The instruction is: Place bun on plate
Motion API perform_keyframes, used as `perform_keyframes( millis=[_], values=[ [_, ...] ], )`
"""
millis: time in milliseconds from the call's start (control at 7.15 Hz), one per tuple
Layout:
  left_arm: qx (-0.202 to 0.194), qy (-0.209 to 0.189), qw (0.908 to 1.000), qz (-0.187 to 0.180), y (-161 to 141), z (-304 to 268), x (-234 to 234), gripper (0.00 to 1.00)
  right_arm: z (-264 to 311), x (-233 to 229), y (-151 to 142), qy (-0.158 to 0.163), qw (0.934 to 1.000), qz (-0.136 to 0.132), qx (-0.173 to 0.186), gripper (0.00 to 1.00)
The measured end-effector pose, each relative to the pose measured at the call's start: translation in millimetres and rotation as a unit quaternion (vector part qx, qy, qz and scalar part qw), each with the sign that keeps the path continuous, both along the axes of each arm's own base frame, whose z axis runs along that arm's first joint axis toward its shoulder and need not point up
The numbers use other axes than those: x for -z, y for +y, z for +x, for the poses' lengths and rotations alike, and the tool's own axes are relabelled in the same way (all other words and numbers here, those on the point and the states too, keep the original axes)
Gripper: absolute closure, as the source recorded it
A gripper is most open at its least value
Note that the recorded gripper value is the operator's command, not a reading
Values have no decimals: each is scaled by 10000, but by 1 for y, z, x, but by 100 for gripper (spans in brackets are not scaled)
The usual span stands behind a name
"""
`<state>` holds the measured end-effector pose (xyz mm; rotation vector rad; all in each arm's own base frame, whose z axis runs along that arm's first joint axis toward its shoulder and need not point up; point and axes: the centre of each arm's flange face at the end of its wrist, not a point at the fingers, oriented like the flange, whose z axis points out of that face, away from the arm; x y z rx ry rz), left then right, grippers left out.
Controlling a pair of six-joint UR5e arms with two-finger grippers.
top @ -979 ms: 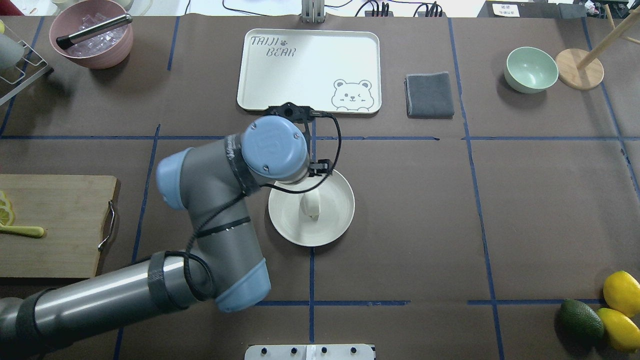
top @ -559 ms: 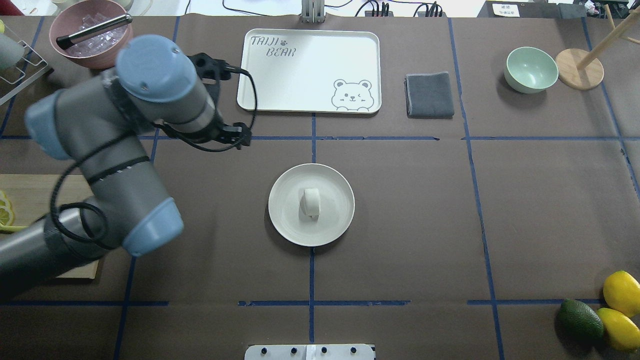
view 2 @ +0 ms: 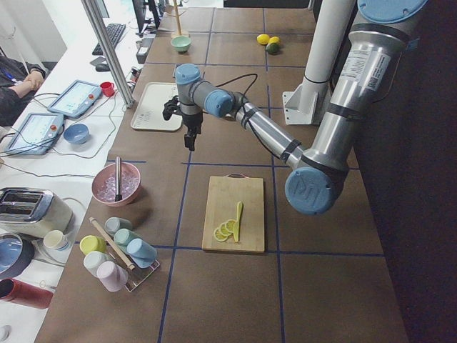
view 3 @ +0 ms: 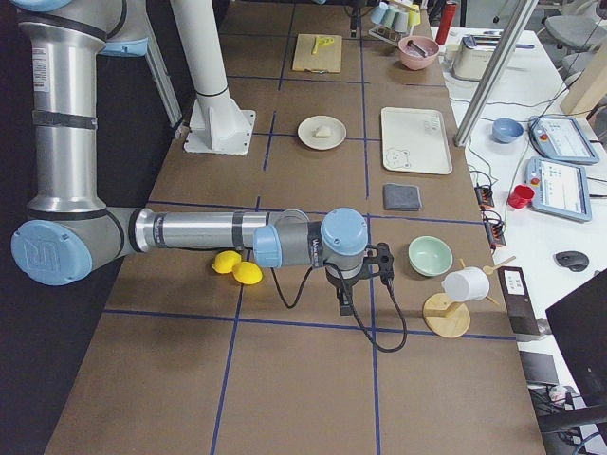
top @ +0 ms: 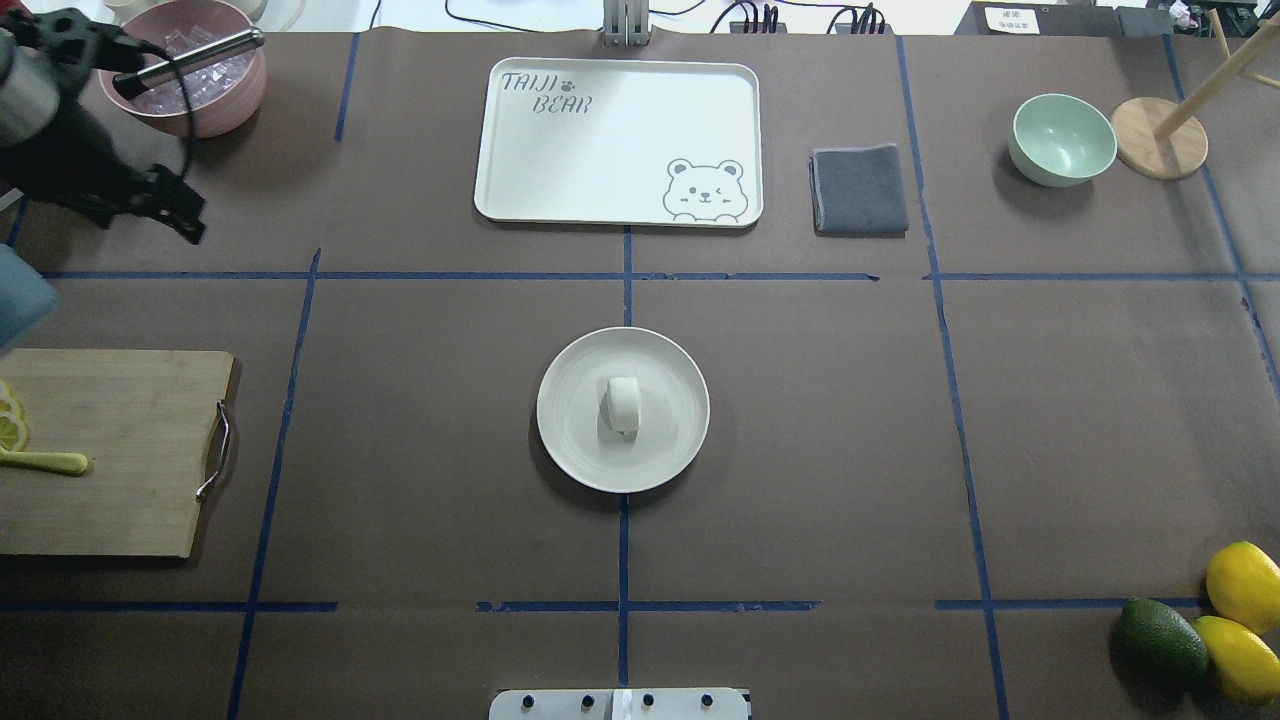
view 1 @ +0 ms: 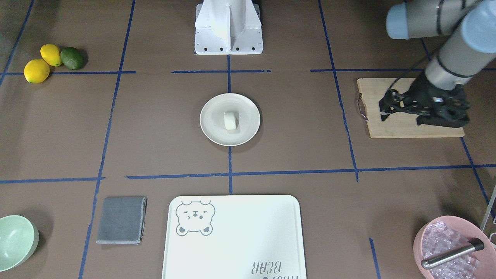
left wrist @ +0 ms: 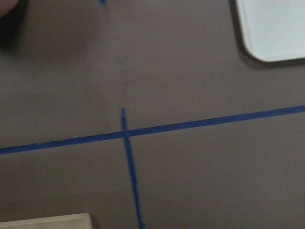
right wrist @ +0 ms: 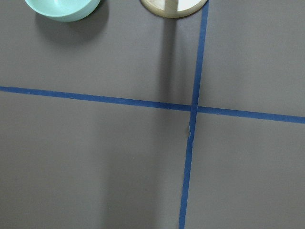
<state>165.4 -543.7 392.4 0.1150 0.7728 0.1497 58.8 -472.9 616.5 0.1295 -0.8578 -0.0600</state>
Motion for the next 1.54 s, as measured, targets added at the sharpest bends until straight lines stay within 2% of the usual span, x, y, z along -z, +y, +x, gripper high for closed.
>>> perform_keyframes(
  millis=[280, 699, 979, 1259, 1538],
  values=[
    [-138, -182, 9997, -4, 1, -108, -88, 0, 0, 0, 0, -8, 10000, -5, 0, 0],
    [-511, -166, 9983, -214, 26, -211, -215, 0, 0, -2, 2, 6, 10000, -30, -4, 0],
    [-446, -93, 9979, -450, 50, -230, -250, 0, 1, -1, 2, 18, 10000, -16, -6, 0],
    [-27, 149, 9964, -832, 63, -238, -258, 0, 1, 1, 1, 18, 10000, 8, -8, 0],
    [262, 219, 9939, -1051, 64, -241, -255, 0, 3, 1, 2, 18, 10000, 19, -32, 0]
  ],
)
